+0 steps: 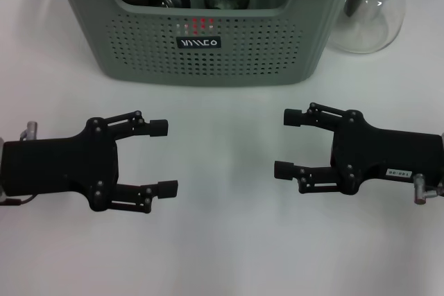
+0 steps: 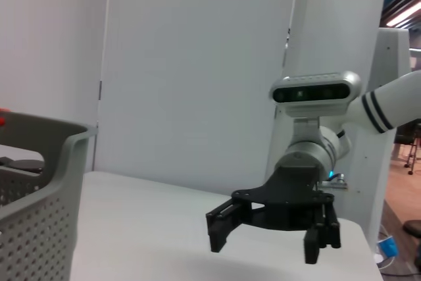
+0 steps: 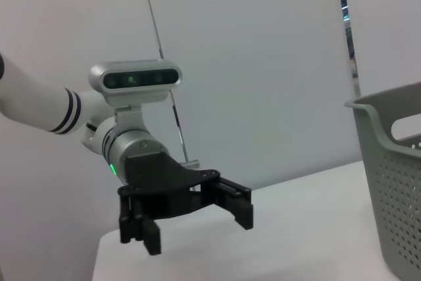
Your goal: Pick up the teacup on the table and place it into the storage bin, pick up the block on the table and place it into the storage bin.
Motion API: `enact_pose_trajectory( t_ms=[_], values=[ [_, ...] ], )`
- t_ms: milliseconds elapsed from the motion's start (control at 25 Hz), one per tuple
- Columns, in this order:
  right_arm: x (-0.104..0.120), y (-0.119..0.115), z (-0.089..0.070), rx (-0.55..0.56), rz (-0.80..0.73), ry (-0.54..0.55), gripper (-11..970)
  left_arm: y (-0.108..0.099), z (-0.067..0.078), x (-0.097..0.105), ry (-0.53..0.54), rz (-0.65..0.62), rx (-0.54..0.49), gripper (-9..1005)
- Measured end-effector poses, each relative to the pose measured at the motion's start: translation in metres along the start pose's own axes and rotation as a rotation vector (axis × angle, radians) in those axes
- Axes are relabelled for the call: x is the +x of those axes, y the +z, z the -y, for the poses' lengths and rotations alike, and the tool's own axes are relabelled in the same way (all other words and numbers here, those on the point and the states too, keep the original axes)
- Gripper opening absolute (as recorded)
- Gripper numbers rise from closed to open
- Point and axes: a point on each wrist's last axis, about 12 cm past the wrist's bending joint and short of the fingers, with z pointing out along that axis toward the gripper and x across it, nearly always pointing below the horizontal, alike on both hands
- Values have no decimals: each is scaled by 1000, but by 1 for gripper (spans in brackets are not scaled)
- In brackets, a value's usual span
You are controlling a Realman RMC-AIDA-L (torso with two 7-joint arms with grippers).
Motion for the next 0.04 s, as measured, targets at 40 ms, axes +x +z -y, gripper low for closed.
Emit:
enact_pose_trajectory(
  t_ms=[40],
  values=[
    [0,0,0,0,0,0,945,0,0,0,0,1,4,917]
  ],
)
